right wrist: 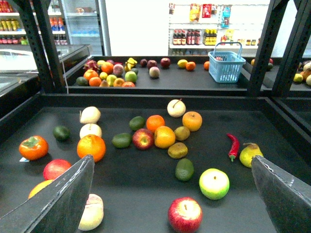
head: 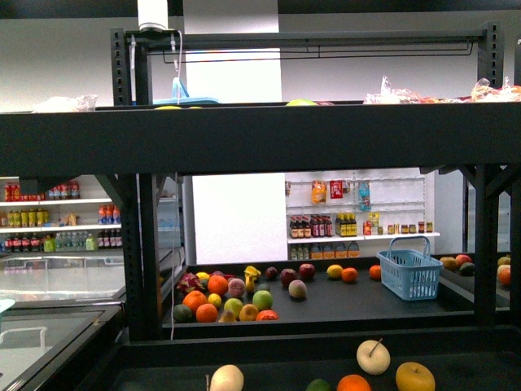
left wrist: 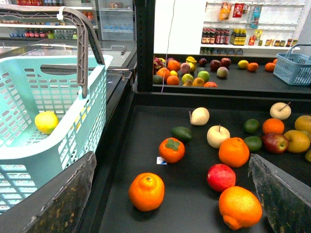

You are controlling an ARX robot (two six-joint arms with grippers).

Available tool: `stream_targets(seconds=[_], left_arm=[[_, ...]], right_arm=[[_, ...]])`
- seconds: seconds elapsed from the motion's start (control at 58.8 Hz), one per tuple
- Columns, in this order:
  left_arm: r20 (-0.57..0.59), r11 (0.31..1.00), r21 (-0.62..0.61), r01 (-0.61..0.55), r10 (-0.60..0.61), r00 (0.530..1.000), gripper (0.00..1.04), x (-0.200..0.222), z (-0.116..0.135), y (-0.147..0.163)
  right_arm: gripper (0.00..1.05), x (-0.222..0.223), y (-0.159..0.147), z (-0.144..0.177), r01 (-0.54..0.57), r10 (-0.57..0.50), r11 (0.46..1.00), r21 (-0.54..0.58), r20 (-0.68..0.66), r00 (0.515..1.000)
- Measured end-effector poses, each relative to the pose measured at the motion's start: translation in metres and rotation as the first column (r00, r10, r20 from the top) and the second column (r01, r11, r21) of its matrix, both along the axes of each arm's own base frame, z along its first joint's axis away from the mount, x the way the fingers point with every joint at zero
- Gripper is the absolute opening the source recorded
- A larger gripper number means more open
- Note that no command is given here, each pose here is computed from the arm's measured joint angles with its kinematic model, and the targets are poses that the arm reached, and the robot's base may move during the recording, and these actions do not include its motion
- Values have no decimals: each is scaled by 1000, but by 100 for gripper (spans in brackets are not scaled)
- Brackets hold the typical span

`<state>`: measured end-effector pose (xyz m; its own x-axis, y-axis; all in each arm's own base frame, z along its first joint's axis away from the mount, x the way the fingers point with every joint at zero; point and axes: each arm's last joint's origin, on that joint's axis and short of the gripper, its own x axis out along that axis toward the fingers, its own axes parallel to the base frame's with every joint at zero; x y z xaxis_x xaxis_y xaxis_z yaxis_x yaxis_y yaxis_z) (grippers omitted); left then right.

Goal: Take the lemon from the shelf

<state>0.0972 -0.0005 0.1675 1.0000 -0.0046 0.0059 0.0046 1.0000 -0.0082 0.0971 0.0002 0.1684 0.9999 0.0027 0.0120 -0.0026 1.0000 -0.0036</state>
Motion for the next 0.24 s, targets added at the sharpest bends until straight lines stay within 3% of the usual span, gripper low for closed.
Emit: stream_targets(seconds=[0.238], left_arm=[[0, 1000, 0, 0, 0, 1000, 97, 0, 0, 0]], right_arm=[[97, 0, 0, 0, 0, 0, 1000, 0, 0, 1000]])
